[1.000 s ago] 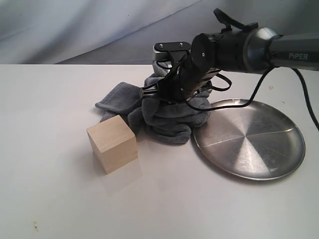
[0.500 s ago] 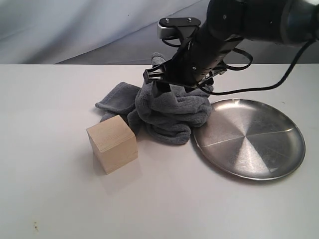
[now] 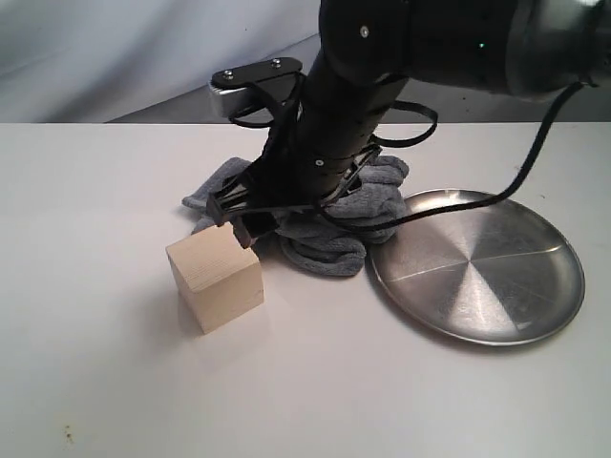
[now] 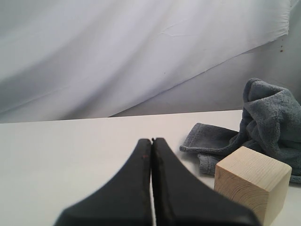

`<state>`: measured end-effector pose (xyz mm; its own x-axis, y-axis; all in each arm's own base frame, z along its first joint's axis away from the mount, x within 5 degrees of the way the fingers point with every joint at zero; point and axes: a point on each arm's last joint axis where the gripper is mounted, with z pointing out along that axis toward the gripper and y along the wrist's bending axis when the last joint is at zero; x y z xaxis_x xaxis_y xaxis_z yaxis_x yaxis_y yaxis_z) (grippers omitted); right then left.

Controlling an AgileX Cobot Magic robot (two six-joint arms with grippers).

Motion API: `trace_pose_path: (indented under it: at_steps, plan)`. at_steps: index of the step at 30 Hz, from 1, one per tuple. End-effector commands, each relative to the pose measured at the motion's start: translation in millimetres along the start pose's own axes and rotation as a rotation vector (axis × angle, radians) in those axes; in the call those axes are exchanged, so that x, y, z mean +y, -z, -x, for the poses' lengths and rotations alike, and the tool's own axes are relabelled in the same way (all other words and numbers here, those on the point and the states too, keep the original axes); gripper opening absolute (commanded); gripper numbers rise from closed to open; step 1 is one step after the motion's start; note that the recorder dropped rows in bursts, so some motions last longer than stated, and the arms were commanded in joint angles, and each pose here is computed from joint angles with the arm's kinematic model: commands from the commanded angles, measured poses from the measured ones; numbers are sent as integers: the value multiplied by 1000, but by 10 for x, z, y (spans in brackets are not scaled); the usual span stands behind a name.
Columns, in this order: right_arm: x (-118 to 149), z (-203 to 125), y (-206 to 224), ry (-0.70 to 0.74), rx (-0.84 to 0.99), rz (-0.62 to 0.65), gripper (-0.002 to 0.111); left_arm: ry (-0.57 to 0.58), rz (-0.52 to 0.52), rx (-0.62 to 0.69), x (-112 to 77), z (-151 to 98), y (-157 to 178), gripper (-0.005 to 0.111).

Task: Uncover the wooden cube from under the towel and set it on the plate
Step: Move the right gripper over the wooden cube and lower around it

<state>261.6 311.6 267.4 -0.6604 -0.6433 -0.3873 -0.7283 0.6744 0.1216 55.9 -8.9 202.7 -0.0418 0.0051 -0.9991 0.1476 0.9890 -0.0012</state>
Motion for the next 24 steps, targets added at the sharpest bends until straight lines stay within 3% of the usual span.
trace_pose_path:
  at_steps: [1,8,11,15,24]
  plan:
    - [82,148,104,-9,42,0,71,4,-5,0,-3,-12,1,0]
    - [451,410,-31,100,77,11,72,4,-5,0,-3,-12,1,0]
    - [543,491,-222,145,79,17,82,4,-5,0,-3,-12,1,0]
    - [546,536,-388,158,90,21,90,4,-5,0,-3,-12,1,0]
    - [451,476,-1005,174,194,-31,91,4,-5,0,-3,-12,1,0]
